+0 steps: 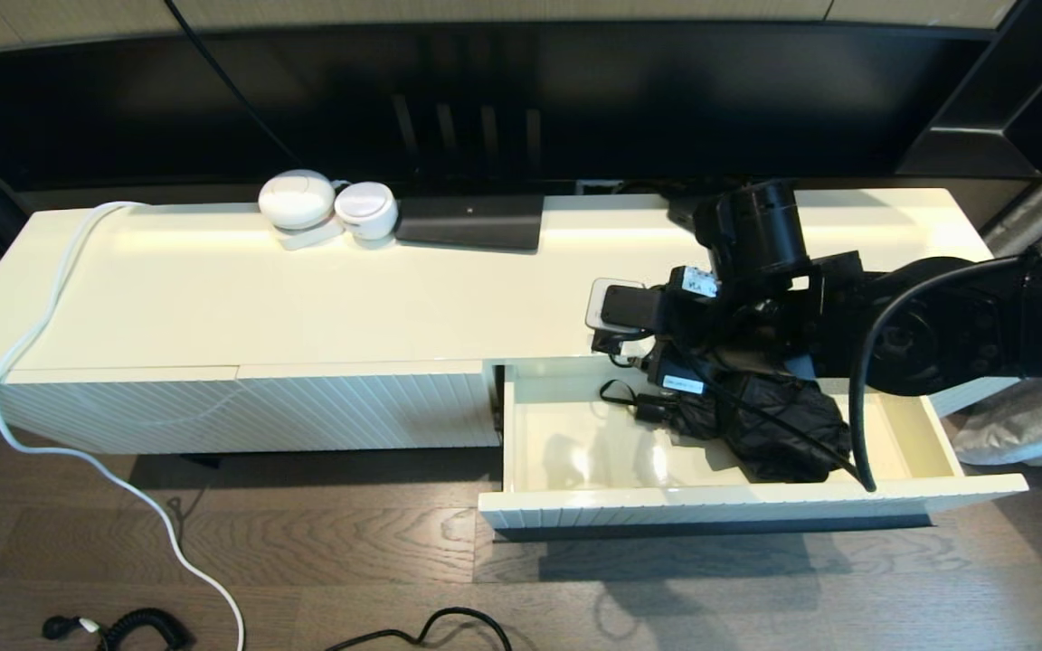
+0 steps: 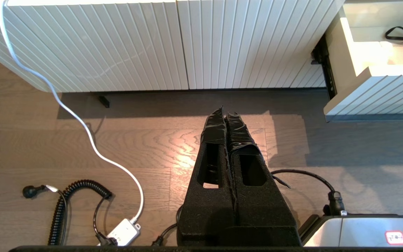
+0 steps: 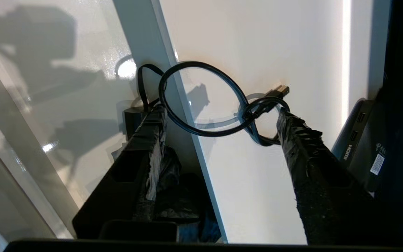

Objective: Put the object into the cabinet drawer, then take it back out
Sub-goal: Take the data cable out of the drawer and put it on the table, then take the umbrella out of the drawer and put it on the table

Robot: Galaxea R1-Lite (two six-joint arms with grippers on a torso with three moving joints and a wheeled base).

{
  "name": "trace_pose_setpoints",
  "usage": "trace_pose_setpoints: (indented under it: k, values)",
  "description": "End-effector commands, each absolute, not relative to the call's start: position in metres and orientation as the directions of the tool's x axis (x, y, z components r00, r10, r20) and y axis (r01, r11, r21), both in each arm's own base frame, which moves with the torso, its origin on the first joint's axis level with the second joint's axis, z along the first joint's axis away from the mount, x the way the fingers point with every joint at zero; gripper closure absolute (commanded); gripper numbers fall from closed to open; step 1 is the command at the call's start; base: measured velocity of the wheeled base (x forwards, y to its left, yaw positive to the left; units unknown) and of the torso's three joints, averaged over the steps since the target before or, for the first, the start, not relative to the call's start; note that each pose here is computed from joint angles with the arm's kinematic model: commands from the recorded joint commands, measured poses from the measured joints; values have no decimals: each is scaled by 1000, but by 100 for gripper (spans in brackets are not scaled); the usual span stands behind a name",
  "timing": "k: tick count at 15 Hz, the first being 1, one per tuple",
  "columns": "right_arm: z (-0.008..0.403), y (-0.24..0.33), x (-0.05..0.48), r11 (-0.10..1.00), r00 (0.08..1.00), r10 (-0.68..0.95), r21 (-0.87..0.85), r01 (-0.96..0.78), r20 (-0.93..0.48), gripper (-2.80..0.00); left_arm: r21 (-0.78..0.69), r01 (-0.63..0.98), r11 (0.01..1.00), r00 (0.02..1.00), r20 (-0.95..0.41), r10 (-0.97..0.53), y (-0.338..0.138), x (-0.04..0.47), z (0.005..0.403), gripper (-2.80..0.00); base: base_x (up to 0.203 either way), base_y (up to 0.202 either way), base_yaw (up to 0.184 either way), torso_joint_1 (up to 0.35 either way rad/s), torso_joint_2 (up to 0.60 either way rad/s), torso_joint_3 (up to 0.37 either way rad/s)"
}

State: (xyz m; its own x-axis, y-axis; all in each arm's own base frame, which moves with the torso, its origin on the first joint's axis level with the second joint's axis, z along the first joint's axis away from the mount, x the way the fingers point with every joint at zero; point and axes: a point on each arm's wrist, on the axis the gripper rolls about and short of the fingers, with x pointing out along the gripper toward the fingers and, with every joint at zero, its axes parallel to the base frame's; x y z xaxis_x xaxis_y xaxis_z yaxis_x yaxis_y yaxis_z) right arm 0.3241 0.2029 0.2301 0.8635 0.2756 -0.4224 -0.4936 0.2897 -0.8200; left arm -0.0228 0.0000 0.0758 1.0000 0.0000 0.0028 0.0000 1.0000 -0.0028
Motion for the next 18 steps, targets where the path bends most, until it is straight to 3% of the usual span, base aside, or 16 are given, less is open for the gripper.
trace_pose_setpoints:
  k: [1, 7, 12, 18]
  values:
    - [252, 192, 311, 312, 885, 275, -836, -451, -375, -280, -3, 0, 1000, 1000, 3, 0, 0, -23, 76, 0, 0, 0, 0, 0, 0, 0]
    - [285, 123, 259, 341, 900, 171, -833, -436, -401, -280, -3, 0, 1000, 1000, 3, 0, 0, -23, 76, 0, 0, 0, 0, 0, 0, 0]
    - [259, 78, 221, 329, 827, 104, -766, -553, -552, -280, -3, 0, 1000, 1000, 3, 0, 0, -23, 76, 0, 0, 0, 0, 0, 0, 0]
    - [234, 46, 219, 328, 746, 43, -696, -639, -665, -280, -3, 0, 1000, 1000, 3, 0, 0, -23, 76, 0, 0, 0, 0, 0, 0, 0]
